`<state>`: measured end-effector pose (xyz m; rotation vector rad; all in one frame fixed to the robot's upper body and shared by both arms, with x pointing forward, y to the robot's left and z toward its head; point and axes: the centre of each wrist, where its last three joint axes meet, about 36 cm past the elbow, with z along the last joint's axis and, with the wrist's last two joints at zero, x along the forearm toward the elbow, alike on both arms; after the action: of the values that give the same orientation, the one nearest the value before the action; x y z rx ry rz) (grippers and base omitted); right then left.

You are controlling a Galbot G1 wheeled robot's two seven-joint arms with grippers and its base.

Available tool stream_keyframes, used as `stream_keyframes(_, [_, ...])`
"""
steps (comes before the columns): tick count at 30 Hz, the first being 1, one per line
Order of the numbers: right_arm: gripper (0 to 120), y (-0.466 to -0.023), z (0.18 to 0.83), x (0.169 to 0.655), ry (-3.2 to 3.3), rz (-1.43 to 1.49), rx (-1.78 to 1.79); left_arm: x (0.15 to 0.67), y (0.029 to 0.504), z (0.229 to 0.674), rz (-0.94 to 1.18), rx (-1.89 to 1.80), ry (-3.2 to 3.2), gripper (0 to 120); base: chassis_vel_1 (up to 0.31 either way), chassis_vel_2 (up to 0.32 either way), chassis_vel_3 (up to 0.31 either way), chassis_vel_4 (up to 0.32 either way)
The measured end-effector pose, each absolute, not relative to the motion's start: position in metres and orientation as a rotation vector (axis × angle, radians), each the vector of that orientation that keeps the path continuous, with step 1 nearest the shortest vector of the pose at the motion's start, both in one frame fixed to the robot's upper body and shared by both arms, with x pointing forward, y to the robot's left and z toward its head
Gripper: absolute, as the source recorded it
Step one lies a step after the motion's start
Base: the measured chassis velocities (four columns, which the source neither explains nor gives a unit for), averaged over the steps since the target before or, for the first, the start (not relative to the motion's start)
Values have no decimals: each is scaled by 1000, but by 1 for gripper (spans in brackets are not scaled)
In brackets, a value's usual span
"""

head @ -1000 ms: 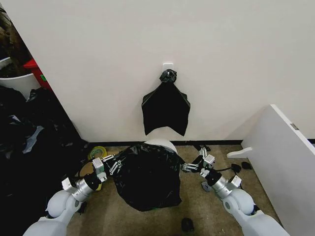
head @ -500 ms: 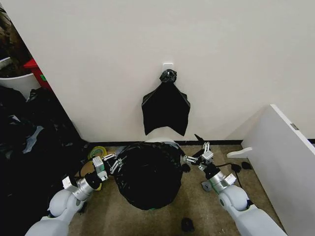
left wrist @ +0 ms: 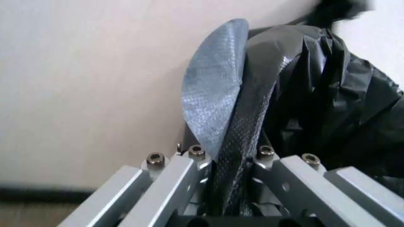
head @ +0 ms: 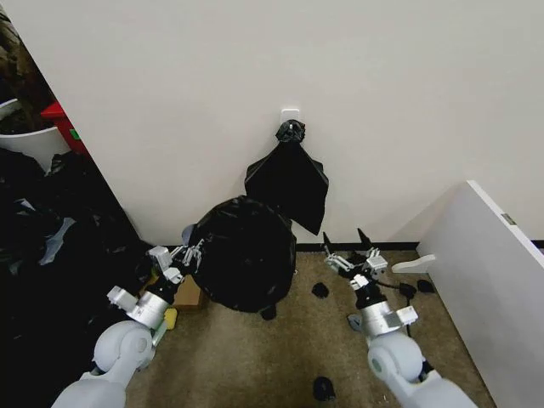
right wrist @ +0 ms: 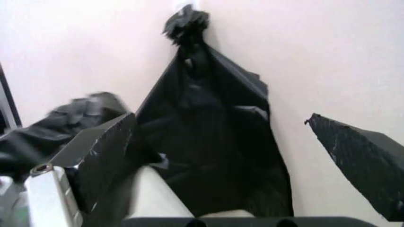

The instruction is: Place the garbage bag over the trash bin.

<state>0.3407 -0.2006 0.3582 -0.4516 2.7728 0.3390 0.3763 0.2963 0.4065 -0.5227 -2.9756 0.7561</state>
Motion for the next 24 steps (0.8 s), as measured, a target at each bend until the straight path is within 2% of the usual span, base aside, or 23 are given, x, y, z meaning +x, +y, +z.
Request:
stream_keyframes(5, [100,-194,354,326,2771,149,-485,372,283,428,799,-387,-2843,4,0,0,0,0])
stream_keyframes(11, [100,-201,312,316,2615,-8,-854,369,270,464,927,-181,-2596,4,0,0,0,0])
stream_keyframes(24, [100,-181,288,312,2584,-60,-982,361,267,476,964,-190,-2570,4,0,0,0,0])
